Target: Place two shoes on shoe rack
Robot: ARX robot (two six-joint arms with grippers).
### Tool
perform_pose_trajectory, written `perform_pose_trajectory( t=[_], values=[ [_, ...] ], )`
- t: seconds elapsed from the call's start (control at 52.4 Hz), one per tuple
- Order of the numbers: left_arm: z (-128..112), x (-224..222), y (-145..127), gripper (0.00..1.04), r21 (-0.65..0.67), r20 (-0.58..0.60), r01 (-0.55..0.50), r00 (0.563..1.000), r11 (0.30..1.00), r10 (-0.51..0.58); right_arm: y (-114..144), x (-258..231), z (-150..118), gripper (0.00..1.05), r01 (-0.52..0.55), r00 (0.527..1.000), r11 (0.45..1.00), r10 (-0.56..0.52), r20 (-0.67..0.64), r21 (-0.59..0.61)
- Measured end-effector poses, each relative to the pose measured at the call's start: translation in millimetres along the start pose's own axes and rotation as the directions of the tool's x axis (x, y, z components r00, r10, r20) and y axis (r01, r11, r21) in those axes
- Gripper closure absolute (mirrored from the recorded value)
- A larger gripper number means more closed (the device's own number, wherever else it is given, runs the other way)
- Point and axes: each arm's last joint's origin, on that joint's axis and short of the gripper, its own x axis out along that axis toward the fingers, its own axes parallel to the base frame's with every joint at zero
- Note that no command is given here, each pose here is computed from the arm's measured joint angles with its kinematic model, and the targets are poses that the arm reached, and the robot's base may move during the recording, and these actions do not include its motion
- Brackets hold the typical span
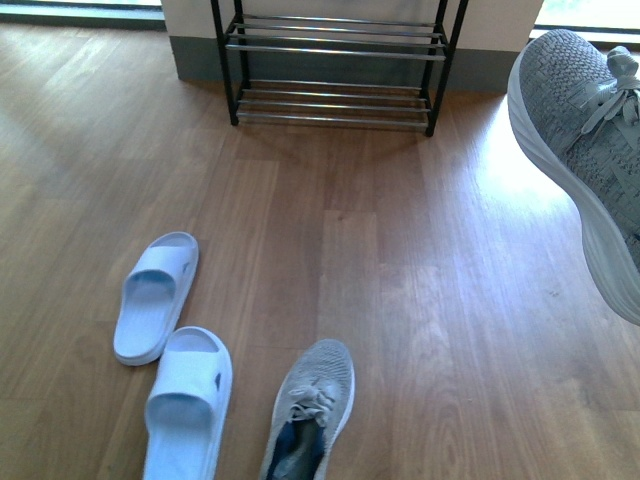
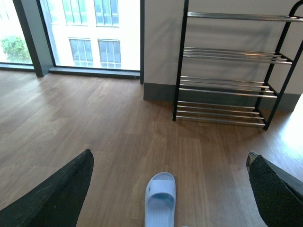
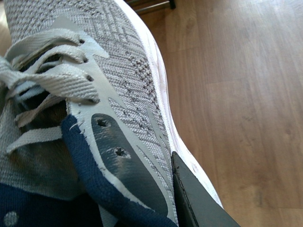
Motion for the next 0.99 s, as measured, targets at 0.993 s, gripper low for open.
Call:
perform_pose_trajectory(
  t=[0.993],
  values=[
    [0.1, 0.0, 0.0, 0.09, 0.0, 0.001, 0.001, 1.0, 1.0, -0.001, -1.4, -1.0, 0.7, 1.04, 0.011, 1.0, 1.0, -0.011, 0.007, 0.002]
  ],
)
